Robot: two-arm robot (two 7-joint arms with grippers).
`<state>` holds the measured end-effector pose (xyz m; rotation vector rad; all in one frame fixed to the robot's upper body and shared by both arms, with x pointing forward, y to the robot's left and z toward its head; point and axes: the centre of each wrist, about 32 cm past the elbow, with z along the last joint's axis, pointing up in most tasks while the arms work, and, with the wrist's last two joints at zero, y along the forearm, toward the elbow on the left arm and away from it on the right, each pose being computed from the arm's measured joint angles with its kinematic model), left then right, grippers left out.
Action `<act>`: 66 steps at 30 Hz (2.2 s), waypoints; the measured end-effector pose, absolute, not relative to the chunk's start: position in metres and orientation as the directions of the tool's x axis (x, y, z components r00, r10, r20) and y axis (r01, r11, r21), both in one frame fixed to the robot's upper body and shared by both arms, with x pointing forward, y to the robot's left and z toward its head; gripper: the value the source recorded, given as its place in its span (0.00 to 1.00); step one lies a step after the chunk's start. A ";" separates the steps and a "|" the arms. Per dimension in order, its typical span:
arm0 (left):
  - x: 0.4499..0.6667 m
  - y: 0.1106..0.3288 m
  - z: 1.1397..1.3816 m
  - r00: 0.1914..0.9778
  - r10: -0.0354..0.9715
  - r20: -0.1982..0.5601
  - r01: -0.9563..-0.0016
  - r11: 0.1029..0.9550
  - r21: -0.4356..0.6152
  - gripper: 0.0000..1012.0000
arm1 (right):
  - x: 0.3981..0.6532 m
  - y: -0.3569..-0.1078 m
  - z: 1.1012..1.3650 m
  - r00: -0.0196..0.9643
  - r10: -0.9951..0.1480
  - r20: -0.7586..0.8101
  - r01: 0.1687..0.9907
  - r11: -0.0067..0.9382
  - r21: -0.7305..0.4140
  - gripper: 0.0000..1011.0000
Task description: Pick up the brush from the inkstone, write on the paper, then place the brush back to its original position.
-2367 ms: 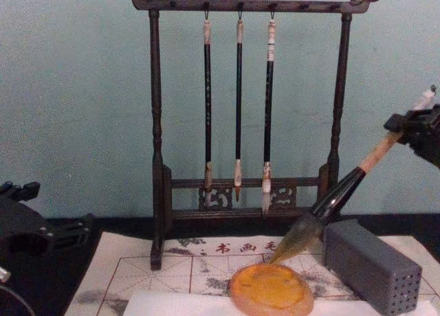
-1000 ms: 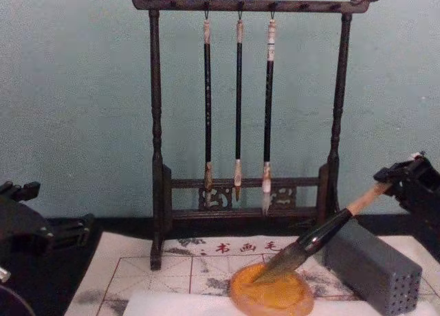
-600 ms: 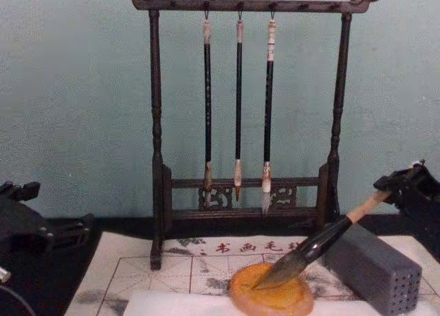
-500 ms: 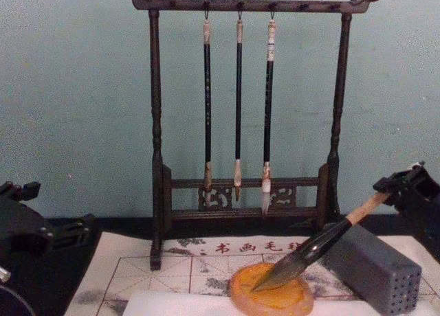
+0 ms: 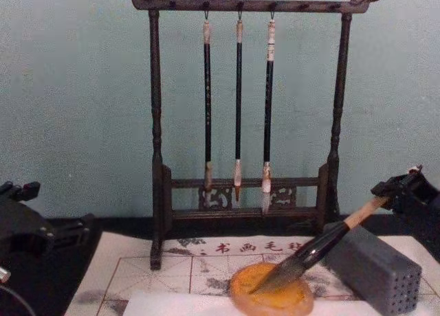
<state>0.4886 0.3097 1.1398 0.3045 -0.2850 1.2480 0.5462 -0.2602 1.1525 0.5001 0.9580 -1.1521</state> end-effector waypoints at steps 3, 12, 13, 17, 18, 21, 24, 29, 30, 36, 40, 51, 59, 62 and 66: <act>0.489 0.310 1.140 0.292 0.880 0.374 -0.955 0.287 0.070 0.99 | 0.546 -0.260 1.153 0.092 -0.535 -0.840 0.923 0.362 -0.129 0.20; 0.489 0.310 1.140 0.292 0.880 0.374 -0.955 0.287 0.070 0.99 | 0.546 -0.260 1.153 0.091 -0.534 -0.841 0.923 0.361 -0.129 0.20; 0.489 0.310 1.140 0.292 0.880 0.374 -0.955 0.287 0.070 0.99 | 0.546 -0.260 1.153 0.091 -0.534 -0.841 0.923 0.361 -0.129 0.20; 0.489 0.310 1.140 0.292 0.880 0.374 -0.955 0.287 0.070 0.99 | 0.546 -0.260 1.153 0.091 -0.533 -0.841 0.923 0.361 -0.129 0.21; 0.489 0.310 1.140 0.292 0.880 0.374 -0.955 0.287 0.070 0.99 | 0.546 -0.260 1.153 0.091 -0.533 -0.841 0.923 0.361 -0.129 0.24; 0.489 0.310 1.140 0.292 0.880 0.374 -0.955 0.287 0.070 0.99 | 0.546 -0.260 1.153 0.092 -0.533 -0.841 0.923 0.362 -0.128 0.33; 0.489 0.310 1.140 0.292 0.880 0.374 -0.955 0.287 0.070 0.99 | 0.546 -0.260 1.153 0.092 -0.532 -0.842 0.923 0.362 -0.128 0.40; 0.489 0.310 1.140 0.292 0.880 0.374 -0.955 0.287 0.070 0.99 | 0.546 -0.261 1.153 0.092 -0.532 -0.842 0.923 0.362 -0.128 0.54; 0.489 0.310 1.140 0.292 0.880 0.374 -0.955 0.287 0.070 0.99 | 0.546 -0.261 1.153 0.092 -0.532 -0.842 0.923 0.362 -0.128 0.60; 0.489 0.310 1.140 0.292 0.880 0.374 -0.955 0.287 0.070 0.99 | 0.546 -0.261 1.153 0.092 -0.532 -0.842 0.923 0.362 -0.128 0.77; 0.489 0.310 1.140 0.292 0.880 0.374 -0.955 0.287 0.070 0.99 | 0.546 -0.261 1.153 0.092 -0.532 -0.842 0.923 0.362 -0.128 0.89; 0.489 0.310 1.140 0.292 0.880 0.374 -0.955 0.287 0.070 0.99 | 0.545 -0.261 1.152 0.095 -0.539 -0.837 0.923 0.363 -0.129 0.99; 0.489 0.310 1.140 0.292 0.880 0.374 -0.955 0.287 0.070 0.99 | 0.538 -0.265 1.150 0.104 -0.555 -0.825 0.923 0.364 -0.128 0.99; 0.489 0.310 1.140 0.292 0.880 0.374 -0.955 0.287 0.070 0.99 | 0.532 -0.267 1.150 0.108 -0.562 -0.820 0.924 0.362 -0.126 0.99; 0.489 0.310 1.140 0.292 0.880 0.374 -0.955 0.287 0.070 0.99 | 0.524 -0.270 1.149 0.115 -0.585 -0.803 0.926 0.357 -0.127 0.99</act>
